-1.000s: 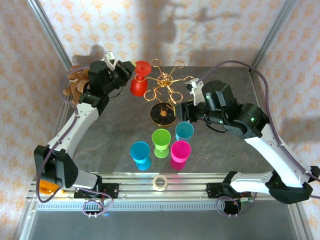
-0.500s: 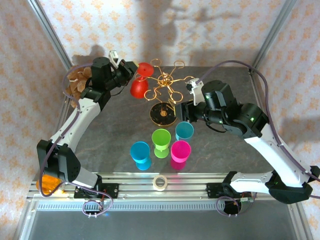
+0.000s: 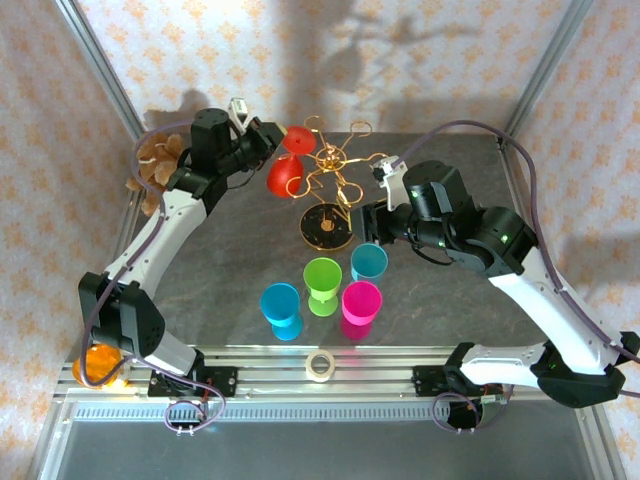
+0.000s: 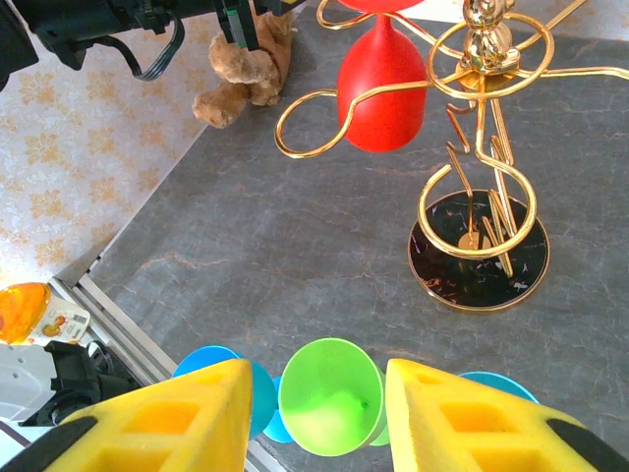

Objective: Take the wine glass off the wine glass rack

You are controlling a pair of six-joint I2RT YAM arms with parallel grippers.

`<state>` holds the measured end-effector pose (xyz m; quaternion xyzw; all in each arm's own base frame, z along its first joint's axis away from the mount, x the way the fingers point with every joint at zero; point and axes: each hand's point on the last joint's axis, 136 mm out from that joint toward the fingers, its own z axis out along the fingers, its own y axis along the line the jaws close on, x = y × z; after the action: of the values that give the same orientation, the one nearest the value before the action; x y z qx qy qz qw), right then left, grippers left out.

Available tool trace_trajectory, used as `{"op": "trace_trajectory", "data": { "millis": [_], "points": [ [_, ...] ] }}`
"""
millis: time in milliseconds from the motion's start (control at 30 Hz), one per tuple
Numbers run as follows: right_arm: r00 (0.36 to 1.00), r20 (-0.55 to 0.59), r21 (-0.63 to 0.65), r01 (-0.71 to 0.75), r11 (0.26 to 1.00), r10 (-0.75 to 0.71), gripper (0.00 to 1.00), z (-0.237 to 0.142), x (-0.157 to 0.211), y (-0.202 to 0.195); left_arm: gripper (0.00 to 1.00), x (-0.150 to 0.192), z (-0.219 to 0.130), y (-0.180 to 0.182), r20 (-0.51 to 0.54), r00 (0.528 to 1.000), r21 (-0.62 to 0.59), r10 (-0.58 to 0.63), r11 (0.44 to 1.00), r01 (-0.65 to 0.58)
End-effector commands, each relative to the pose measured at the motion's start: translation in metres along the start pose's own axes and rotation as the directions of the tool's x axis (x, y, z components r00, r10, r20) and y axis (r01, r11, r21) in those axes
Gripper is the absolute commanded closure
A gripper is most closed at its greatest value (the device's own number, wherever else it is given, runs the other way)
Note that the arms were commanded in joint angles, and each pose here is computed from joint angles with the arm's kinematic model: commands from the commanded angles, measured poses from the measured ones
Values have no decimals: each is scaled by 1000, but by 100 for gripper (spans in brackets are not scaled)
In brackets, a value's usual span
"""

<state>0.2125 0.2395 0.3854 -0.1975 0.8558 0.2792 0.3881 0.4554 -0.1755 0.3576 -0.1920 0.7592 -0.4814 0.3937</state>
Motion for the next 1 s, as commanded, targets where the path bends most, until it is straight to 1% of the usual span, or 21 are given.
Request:
{"op": "trace_trajectory", "data": {
  "millis": [0, 267, 533, 967],
  "points": [
    [999, 43, 15, 15, 1000, -15, 60, -5, -8, -3, 100, -1, -2, -13, -15, 999, 15, 48, 999, -48],
    [999, 44, 16, 12, 1000, -12, 60, -3, -9, -3, 100, -5, 4, -14, -16, 998, 11, 60, 998, -60],
    [999, 47, 21, 14, 1000, -15, 60, -3, -10, -3, 100, -12, 11, -12, 5, 997, -8, 74, 997, -74],
    [999, 50, 13, 8, 1000, -9, 60, -5, -13, -1, 100, -29, 10, -6, 47, 995, -37, 90, 995, -88]
  ]
}}
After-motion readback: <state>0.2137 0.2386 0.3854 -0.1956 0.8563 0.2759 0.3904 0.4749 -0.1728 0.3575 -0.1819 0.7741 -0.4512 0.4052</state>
